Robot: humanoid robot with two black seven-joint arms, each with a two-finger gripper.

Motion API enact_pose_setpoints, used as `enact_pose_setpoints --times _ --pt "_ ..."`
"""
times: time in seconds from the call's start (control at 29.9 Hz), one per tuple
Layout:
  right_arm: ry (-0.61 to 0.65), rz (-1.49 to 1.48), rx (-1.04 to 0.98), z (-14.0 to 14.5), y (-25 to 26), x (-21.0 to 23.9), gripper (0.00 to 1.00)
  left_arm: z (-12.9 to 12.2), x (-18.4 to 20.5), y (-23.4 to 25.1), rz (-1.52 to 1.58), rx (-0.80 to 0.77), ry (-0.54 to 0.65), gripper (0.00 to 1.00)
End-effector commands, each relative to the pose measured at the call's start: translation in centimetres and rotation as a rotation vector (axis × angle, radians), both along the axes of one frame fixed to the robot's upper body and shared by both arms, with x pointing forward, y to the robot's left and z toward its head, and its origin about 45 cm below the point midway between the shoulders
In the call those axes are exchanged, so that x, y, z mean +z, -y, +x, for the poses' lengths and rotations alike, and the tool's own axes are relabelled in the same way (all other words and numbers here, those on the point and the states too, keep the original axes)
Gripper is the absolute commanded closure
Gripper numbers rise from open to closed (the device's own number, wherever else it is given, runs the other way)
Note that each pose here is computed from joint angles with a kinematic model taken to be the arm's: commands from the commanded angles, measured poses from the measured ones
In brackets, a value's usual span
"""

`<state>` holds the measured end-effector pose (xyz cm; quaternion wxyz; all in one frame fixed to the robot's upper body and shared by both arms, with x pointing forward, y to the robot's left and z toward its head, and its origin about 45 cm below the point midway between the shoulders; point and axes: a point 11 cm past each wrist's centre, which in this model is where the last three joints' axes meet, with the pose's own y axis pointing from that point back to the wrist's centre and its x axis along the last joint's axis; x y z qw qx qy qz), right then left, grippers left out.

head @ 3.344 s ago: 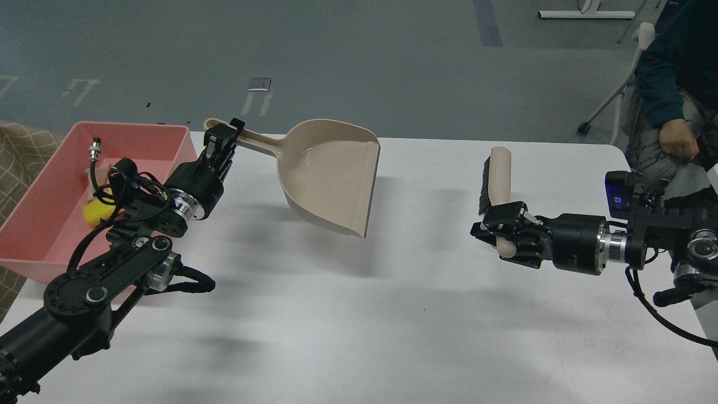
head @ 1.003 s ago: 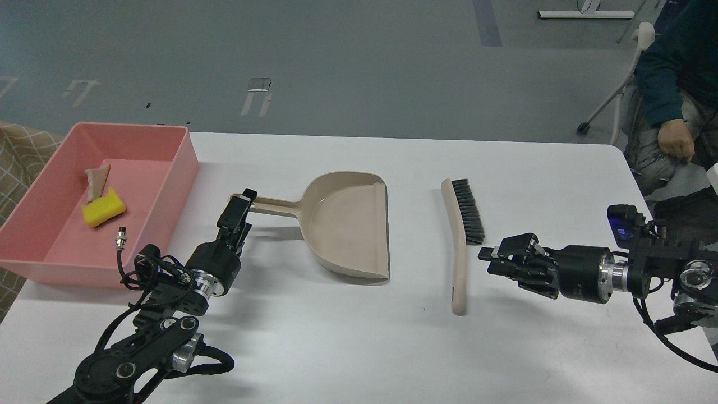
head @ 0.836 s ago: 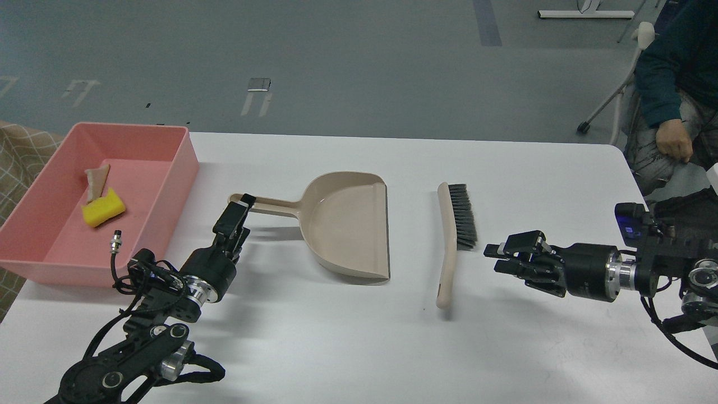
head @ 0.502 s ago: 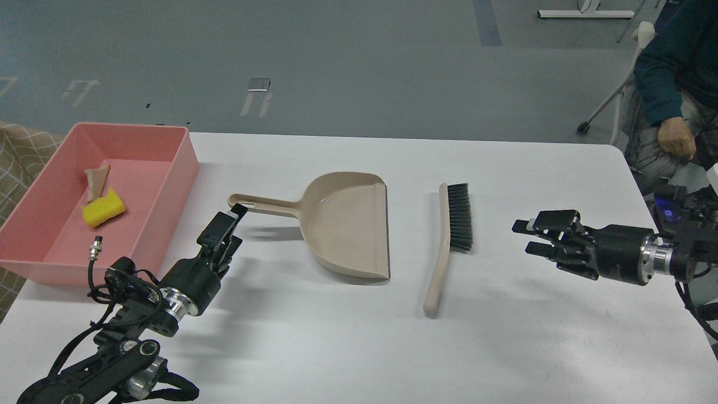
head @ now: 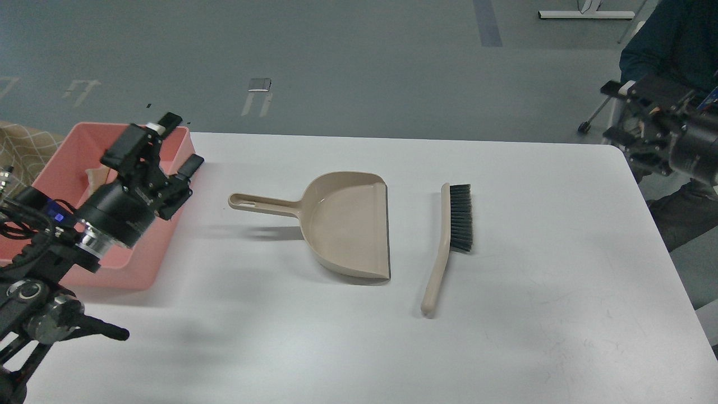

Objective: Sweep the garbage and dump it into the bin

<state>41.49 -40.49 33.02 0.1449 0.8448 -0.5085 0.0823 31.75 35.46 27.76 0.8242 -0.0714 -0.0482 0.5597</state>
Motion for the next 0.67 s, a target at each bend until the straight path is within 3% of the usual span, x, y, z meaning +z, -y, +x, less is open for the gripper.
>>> enact_pose_setpoints --times 0.0,0.2,0.33,0.47,0.64 --pt "0.057 0.111 -0.108 1.3 2.5 1.3 0.01 2.8 2.4 -0.9 -0.043 0.02 0.027 0.01" --pt "0.07 0.269 -0.177 5.4 1.1 1.0 0.01 9.3 4.9 -0.7 -0.111 0.063 0.076 0.01" --pt "0.043 0.368 -0.151 7.5 -2.9 -0.4 0.01 14.1 5.2 1.0 -0.172 0.085 0.044 0.01" --pt "0.026 0.435 -0.134 8.9 -5.6 -0.7 0.01 17.2 4.4 3.2 -0.298 0.083 -0.01 0.01" --pt "0.029 0.5 -0.131 9.5 -7.0 -0.7 0.01 18.8 2.7 5.4 -0.358 0.056 -0.075 0.01"
